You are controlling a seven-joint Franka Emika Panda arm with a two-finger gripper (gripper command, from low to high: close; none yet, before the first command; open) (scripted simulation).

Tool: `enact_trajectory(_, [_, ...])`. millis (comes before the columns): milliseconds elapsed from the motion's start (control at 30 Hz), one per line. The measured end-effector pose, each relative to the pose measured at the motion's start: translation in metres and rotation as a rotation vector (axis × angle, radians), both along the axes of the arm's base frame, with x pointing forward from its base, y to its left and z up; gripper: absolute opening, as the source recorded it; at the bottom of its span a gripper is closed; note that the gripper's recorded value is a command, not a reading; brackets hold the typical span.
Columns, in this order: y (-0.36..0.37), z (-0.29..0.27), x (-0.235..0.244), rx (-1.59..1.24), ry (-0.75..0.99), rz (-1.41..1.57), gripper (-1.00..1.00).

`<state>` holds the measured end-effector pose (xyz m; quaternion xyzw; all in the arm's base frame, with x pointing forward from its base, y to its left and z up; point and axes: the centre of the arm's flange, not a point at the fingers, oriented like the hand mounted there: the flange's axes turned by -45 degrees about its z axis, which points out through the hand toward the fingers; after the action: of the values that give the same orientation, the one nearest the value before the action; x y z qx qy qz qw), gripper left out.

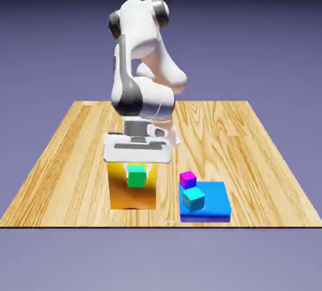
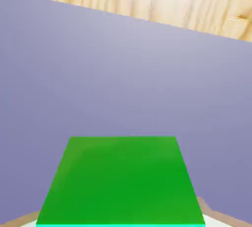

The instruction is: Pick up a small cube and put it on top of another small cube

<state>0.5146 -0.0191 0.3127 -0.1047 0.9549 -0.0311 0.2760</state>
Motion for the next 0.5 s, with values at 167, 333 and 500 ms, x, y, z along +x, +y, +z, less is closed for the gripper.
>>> enact_trajectory(167, [0.069, 0.002, -0.017, 0.044, 0.036, -0.021, -1.0])
enact_trajectory(333, [0.124, -0.002, -0.042, 0.087, 0.09, -0.084, -1.0])
enact_trajectory(500, [0.129, -0.014, -0.055, 0.108, 0.157, -0.245, -1.0])
